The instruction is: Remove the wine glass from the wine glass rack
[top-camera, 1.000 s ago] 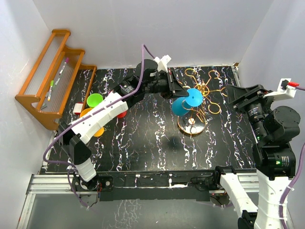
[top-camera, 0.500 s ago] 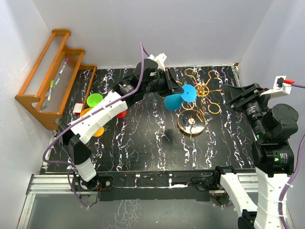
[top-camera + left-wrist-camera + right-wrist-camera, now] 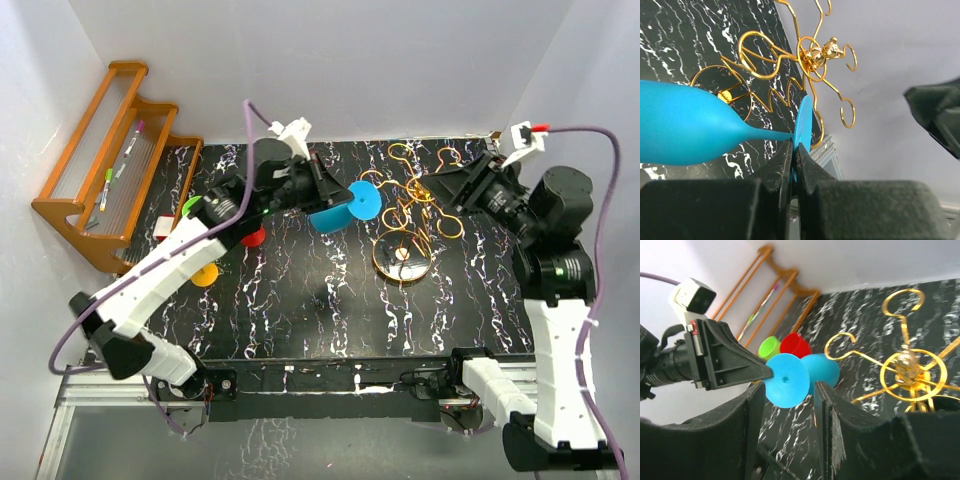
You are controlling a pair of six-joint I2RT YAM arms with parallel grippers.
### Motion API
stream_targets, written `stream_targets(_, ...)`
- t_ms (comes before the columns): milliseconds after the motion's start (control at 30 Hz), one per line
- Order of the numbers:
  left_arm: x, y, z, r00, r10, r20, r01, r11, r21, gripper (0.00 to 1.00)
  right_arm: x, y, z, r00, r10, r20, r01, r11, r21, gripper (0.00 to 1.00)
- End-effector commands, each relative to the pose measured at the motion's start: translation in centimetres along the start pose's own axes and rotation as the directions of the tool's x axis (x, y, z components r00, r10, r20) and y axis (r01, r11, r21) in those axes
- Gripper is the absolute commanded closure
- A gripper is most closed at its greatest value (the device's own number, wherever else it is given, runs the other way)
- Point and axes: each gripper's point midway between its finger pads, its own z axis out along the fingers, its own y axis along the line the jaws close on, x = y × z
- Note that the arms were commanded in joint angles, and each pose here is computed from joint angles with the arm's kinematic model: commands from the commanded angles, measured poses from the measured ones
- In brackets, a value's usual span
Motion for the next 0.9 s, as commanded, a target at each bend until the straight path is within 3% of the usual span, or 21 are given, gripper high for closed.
stream_targets(0,-1.5,-1.5,-6.6,0.993,0.038,0.112,-0.042,0.998,0.037,1.00,1.3,5.1,0.0,0.987,-0.101,-0.122,0.053,0.936,-0.347,0.54)
stream_targets(133,-0.8,-1.2,-11.0,0.987,0.060,0.149,-0.069,0.996,0.054,1.00,2.9,7.3,-0.7,0.956,-0.150,-0.253,-0.018,0.829,-0.559,0.54)
stream_targets(433,0.2,-1.0,-18.3,0.971,0.124,0.203,-0.142,0.987,0.077,1.00,9.3,14.9,-0.2,0.879,-0.266,-0.396,-0.154,0.626,-0.764,0.55)
stream_targets(600,0.4,-1.3,-19.4,0.970,0.135,0.200,-0.156,0.983,0.093,1.00,12.7,17.4,1.4,0.837,-0.319,-0.445,-0.187,0.598,-0.780,0.55)
stream_targets(867,0.7,-1.4,-20.2,0.970,0.138,0.199,-0.161,0.982,0.103,1.00,14.2,19.6,2.8,0.828,-0.353,-0.437,-0.183,0.566,-0.804,0.55)
